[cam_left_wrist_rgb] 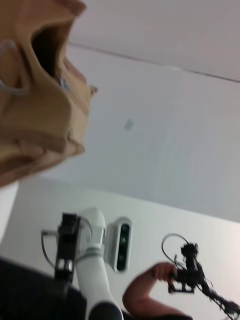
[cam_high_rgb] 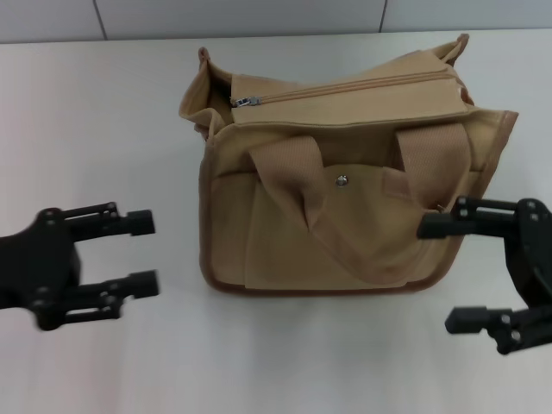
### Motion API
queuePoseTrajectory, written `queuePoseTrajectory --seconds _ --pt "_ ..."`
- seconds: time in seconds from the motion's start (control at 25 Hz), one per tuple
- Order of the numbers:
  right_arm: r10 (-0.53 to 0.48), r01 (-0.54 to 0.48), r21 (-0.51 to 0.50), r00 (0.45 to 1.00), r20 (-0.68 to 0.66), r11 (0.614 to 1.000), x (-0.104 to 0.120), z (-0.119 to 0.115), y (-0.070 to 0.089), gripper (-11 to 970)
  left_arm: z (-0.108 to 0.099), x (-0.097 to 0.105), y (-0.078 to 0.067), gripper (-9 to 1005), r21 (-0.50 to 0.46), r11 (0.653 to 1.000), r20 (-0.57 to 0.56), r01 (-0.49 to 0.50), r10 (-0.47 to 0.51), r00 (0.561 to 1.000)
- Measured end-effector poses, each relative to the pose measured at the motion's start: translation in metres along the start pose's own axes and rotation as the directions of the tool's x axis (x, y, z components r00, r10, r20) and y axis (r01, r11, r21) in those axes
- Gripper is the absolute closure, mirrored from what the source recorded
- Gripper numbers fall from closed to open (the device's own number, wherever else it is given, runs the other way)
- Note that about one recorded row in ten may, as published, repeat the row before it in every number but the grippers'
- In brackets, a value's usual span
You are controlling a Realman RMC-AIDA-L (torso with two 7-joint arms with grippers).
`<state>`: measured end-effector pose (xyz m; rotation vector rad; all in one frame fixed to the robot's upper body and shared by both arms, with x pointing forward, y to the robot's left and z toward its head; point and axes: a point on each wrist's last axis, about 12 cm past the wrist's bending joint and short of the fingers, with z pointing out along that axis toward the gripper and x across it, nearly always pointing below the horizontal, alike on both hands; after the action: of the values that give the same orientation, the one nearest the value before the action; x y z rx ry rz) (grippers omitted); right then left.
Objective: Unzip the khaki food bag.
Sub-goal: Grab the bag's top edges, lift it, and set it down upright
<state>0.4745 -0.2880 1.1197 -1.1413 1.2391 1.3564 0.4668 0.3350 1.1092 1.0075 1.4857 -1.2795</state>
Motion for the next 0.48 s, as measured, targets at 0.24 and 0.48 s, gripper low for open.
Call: queuePoseTrajectory --seconds 0.24,0.48 --pt "-0.008 0.006 0.068 1.0 0.017 0.998 0.002 -0.005 -0.001 145 0.028 0.037 0.012 307 -0.177 0.984 -0.058 -0.004 -0.006 0.998" --pt "-0.002 0.0 0.089 1.0 0.021 0.996 0.003 -0.007 0.0 148 0.051 0.056 0.014 315 -0.271 0.961 -0.06 -0.056 0.042 0.997"
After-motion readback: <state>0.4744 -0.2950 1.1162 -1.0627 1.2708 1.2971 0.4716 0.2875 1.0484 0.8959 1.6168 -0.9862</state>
